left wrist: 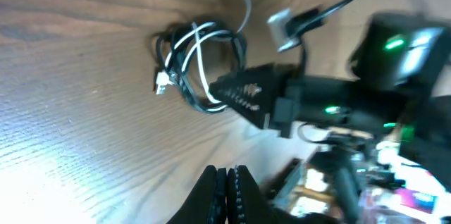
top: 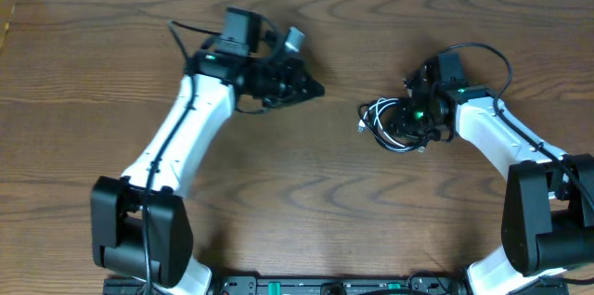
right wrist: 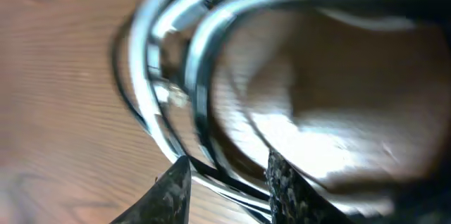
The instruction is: Untangle cables
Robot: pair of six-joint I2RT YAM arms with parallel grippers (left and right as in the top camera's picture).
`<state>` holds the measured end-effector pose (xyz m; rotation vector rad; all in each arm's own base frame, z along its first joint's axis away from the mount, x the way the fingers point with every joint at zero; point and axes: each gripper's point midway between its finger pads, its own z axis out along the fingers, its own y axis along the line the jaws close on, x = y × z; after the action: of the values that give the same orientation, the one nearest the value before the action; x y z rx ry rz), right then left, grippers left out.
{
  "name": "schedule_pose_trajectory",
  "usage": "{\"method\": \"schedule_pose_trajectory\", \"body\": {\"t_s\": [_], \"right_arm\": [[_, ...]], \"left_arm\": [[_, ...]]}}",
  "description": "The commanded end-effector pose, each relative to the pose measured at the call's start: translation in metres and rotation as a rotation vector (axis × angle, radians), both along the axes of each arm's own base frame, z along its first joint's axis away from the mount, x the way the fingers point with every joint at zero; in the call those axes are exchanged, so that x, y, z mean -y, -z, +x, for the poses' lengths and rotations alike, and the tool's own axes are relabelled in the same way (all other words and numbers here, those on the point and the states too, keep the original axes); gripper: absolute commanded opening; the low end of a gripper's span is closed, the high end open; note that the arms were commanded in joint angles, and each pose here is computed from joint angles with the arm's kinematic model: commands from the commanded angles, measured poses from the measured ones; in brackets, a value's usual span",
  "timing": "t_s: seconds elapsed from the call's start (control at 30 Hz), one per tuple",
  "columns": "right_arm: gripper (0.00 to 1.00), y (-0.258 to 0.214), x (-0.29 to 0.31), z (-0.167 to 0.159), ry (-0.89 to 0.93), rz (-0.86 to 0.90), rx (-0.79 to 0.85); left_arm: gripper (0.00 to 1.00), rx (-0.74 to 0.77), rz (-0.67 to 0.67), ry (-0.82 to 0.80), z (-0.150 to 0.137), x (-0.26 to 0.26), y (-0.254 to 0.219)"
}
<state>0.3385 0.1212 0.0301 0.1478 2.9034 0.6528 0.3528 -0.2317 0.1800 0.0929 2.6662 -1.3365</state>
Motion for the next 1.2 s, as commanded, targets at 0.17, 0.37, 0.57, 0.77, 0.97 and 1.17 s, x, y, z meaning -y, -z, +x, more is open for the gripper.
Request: {"method": "schedule_pose_trajectory", "body": {"t_s": [0.17, 0.37, 0.57, 0.77, 0.97, 1.17], "right_arm": [[0.42, -0.024, 0.019, 0.018, 0.107, 0.031, 0.072], [0.49, -0.054, 0.077, 0.033, 0.321, 0.046, 0.135], [0.56, -0.062, 0.109, 0.025, 0.409, 0.04, 0.121], [0.56, -0.054, 0.11, 0.01, 0.391, 0.007, 0.063], [0.56, -0.05, 0.11, 0.002, 0.369, -0.024, 0.036], [0.56, -0.048, 0.108, -0.003, 0.347, -0.03, 0.023]], "left_arm": [[0.08, 0.075, 0.304, -0.12, 0.004, 0.016, 0.026], [0.31, 0.07, 0.371, -0.28, 0.01, 0.034, 0.035], [0.57, 0.113, 0.343, -0.249, 0.012, 0.085, 0.059], [0.59, 0.08, 0.405, -0.283, 0.009, 0.107, 0.107], [0.57, 0.076, 0.419, -0.268, 0.002, 0.126, 0.135], [0.54, 0.097, 0.45, -0.256, -0.007, 0.134, 0.144]]}}
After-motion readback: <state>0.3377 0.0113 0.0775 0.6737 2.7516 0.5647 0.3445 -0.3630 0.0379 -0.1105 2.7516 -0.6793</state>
